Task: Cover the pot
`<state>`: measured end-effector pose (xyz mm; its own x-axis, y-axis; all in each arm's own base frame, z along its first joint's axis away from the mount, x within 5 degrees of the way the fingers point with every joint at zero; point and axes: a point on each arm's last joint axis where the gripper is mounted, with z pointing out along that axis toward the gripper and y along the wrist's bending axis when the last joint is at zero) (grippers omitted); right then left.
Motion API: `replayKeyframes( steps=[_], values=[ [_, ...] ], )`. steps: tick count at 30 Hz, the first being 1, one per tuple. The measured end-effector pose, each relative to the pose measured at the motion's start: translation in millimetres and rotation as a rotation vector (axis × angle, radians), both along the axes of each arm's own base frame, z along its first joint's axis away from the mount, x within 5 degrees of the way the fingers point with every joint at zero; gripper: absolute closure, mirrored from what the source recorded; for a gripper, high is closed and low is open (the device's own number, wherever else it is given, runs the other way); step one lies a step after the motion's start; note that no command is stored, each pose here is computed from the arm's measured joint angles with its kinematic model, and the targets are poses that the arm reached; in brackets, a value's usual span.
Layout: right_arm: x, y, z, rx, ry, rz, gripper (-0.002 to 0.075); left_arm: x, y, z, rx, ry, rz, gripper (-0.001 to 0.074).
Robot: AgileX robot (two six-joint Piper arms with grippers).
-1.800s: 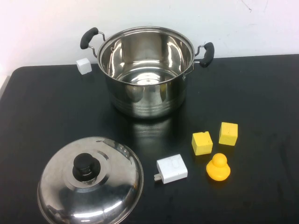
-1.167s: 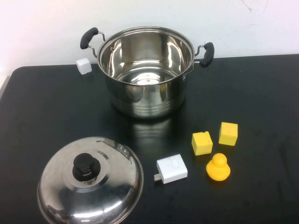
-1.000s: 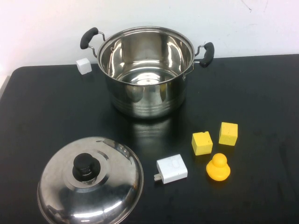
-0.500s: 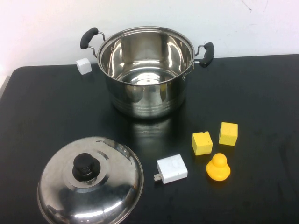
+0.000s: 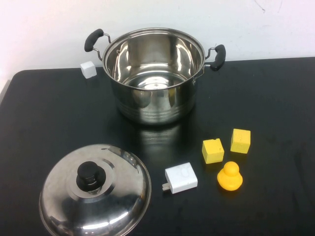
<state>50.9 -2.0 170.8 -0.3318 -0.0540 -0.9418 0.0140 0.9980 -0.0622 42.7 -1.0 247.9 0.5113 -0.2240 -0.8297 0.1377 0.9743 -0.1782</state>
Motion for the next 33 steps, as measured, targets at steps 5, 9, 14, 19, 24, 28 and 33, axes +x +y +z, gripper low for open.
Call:
replayKeyframes(
  steps=[5,9,14,19,24,28,33],
  values=[
    [0.0,0.0,0.0,0.0,0.0,0.0,0.0728,-9.9,1.0,12.7,-0.026,-0.176,-0.005,0.0736],
    [0.0,0.0,0.0,0.0,0.0,0.0,0.0728,-7.3,1.3,11.4,-0.032,-0.125,-0.006,0.0736],
    [0.0,0.0,0.0,0.0,0.0,0.0,0.0728,-5.6,0.6,42.7,-0.021,0.051,-0.008,0.0736],
    [0.0,0.0,0.0,0.0,0.0,0.0,0.0728,11.8,-0.1,80.6,-0.051,0.142,-0.027,0.0736],
    [0.0,0.0,0.0,0.0,0.0,0.0,0.0728,53.0,-2.0,73.9,-0.128,0.317,-0.062,0.0736],
    [0.0,0.0,0.0,0.0,0.0,0.0,0.0728,90.7,-6.2,54.0,-0.046,0.482,-0.059,0.0736],
    [0.0,0.0,0.0,0.0,0.0,0.0,0.0728,130.8,-17.4,30.1,0.034,0.567,-0.151,0.0724]
  ],
)
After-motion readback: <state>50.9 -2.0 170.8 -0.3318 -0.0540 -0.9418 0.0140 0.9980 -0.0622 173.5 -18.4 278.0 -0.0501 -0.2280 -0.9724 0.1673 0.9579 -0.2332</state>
